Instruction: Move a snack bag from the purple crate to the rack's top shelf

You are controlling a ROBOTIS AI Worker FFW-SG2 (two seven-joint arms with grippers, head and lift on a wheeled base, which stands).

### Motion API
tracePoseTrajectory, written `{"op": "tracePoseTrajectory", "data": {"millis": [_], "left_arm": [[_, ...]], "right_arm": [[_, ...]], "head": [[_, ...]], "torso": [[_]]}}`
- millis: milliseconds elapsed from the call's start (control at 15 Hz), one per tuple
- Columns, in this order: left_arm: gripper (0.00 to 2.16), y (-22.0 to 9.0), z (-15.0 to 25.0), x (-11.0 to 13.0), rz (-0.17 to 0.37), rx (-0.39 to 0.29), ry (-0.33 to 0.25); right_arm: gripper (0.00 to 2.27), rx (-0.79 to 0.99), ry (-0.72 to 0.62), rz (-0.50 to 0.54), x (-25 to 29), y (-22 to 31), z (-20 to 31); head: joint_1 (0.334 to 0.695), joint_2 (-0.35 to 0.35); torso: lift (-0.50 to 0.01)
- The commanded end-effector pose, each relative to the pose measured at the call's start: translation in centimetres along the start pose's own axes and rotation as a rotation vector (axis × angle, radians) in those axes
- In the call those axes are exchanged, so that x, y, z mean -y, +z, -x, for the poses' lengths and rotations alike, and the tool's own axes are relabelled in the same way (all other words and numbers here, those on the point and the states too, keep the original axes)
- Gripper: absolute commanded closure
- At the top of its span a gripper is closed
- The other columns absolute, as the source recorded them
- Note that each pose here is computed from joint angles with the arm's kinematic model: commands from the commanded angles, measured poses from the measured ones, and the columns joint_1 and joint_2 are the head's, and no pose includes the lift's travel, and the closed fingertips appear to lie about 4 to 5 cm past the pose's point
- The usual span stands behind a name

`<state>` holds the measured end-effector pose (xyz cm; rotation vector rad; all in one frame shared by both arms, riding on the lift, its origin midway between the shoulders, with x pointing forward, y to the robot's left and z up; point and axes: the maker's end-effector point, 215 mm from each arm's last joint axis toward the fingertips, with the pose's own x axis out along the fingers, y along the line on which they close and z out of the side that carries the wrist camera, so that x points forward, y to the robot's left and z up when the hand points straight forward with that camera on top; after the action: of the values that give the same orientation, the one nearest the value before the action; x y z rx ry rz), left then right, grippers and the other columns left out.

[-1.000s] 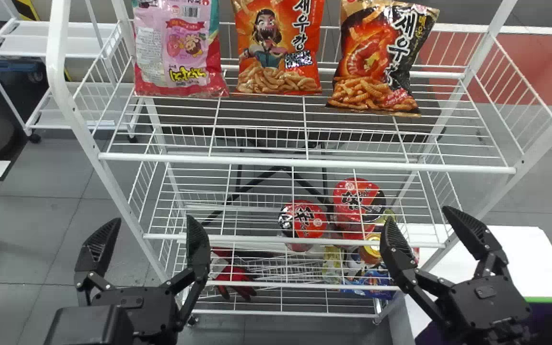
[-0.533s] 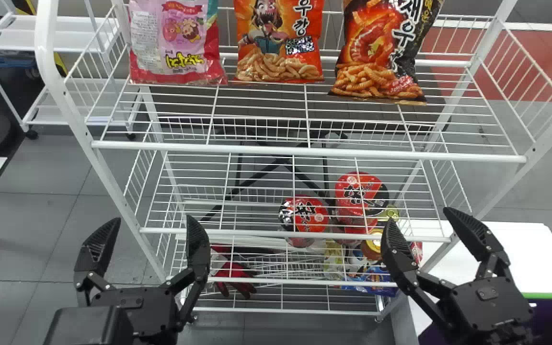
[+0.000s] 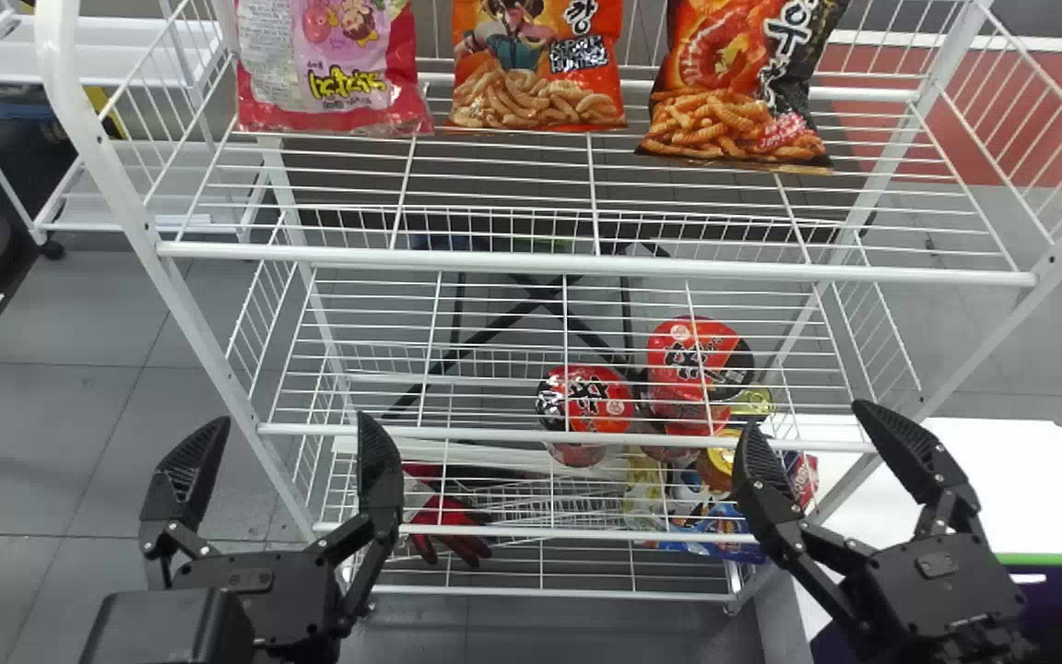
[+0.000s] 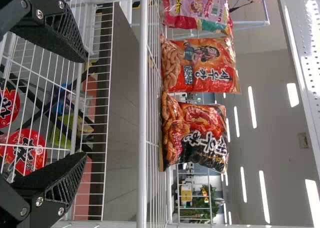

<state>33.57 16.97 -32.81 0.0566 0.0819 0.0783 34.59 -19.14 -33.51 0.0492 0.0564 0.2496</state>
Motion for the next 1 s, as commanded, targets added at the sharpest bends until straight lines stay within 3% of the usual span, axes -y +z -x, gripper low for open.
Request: {"op": "tracePoseTrajectory", "data": {"millis": [0, 933], "left_arm": [[0.14, -0.07, -0.02, -0.06, 0.001, -0.001, 0.001], [0.14, -0.13, 0.2, -0.24, -0.004, -0.002, 0.013]], "right_arm": [[0.17, -0.001, 0.0, 0.001, 0.07, -0.08, -0.05], [0.17, -0.005, 0.007, 0.006, 0.06, -0.39, -0.27]], "head": [[0.695, -0.037], [0.695, -0.03]], "torso": [[-0.211], [-0.267]]}}
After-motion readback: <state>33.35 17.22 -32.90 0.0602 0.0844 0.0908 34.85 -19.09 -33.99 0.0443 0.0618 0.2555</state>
